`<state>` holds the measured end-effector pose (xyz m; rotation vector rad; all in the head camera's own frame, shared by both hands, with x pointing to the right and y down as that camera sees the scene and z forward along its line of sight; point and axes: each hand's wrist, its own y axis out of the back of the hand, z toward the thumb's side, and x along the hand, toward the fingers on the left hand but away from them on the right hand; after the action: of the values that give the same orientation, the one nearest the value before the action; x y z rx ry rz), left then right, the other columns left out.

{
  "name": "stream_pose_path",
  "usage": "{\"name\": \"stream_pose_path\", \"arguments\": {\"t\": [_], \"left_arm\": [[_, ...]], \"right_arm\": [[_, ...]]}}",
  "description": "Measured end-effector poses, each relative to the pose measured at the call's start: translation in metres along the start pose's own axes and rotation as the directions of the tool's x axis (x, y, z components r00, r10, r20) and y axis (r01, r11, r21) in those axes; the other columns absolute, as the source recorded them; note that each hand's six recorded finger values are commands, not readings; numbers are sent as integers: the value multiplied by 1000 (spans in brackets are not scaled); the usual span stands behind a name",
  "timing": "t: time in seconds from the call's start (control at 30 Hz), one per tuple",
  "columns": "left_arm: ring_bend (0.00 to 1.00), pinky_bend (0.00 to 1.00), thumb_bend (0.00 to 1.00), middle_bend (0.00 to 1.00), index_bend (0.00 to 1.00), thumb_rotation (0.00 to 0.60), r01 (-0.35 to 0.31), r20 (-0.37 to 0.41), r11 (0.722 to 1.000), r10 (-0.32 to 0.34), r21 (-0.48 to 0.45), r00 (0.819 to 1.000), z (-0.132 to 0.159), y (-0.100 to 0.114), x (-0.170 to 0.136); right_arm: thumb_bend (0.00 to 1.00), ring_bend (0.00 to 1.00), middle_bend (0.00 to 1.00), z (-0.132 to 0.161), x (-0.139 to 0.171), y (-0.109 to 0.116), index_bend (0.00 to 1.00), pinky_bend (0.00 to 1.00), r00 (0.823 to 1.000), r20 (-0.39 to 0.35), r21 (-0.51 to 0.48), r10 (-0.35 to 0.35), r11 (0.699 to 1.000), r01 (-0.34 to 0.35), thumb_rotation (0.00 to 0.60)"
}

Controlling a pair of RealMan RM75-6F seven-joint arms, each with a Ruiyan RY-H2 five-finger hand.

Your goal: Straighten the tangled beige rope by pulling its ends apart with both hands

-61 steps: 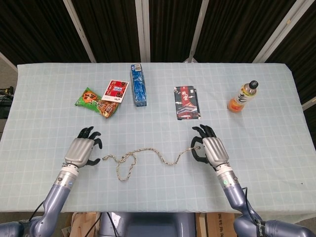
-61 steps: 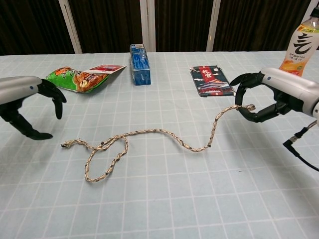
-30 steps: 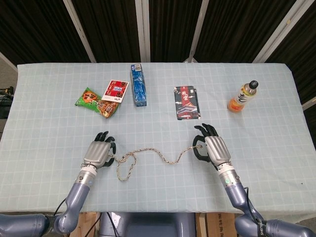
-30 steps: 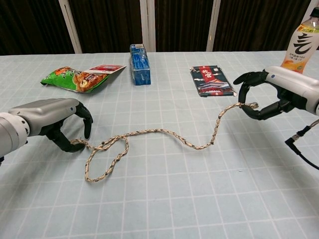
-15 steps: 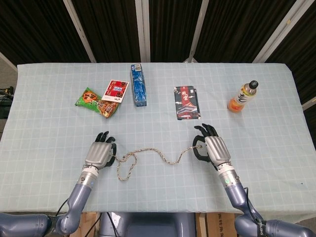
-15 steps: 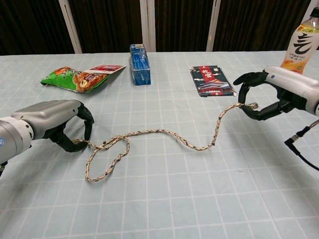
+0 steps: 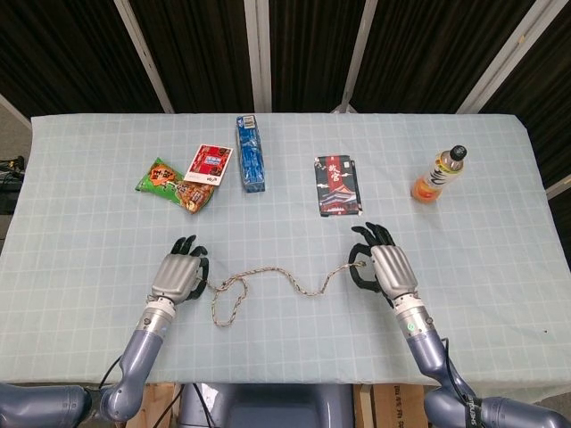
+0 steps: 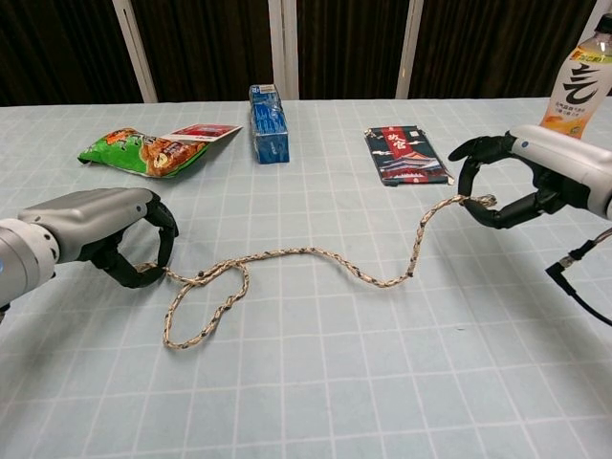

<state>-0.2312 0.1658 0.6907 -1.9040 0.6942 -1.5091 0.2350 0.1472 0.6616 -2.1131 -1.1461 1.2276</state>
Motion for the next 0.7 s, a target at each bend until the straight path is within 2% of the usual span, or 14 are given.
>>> {"name": "stream_pose_path", "arguments": {"t": [0.23,0.47,0.7], "left_arm": [[17,0,581,245,623,600,-42,-1,999,42,-6,999,-4,17,1],[17,0,582,250,631,600,-110,0,993,110,-34,994,-9,49,0],[17,0,586,255,635,600,-182,-26,982,181,-39,983,-32,84,-10]], "right_arm": [[506,0,186,-2,-1,9,605,0,1000,6,4,-19,1000,19,600],[508,0,187,-11,-1,28,608,0,998,26,13,-54,998,54,600],[507,0,188,-26,4,48,608,0,994,57,30,-88,996,87,600]]}}
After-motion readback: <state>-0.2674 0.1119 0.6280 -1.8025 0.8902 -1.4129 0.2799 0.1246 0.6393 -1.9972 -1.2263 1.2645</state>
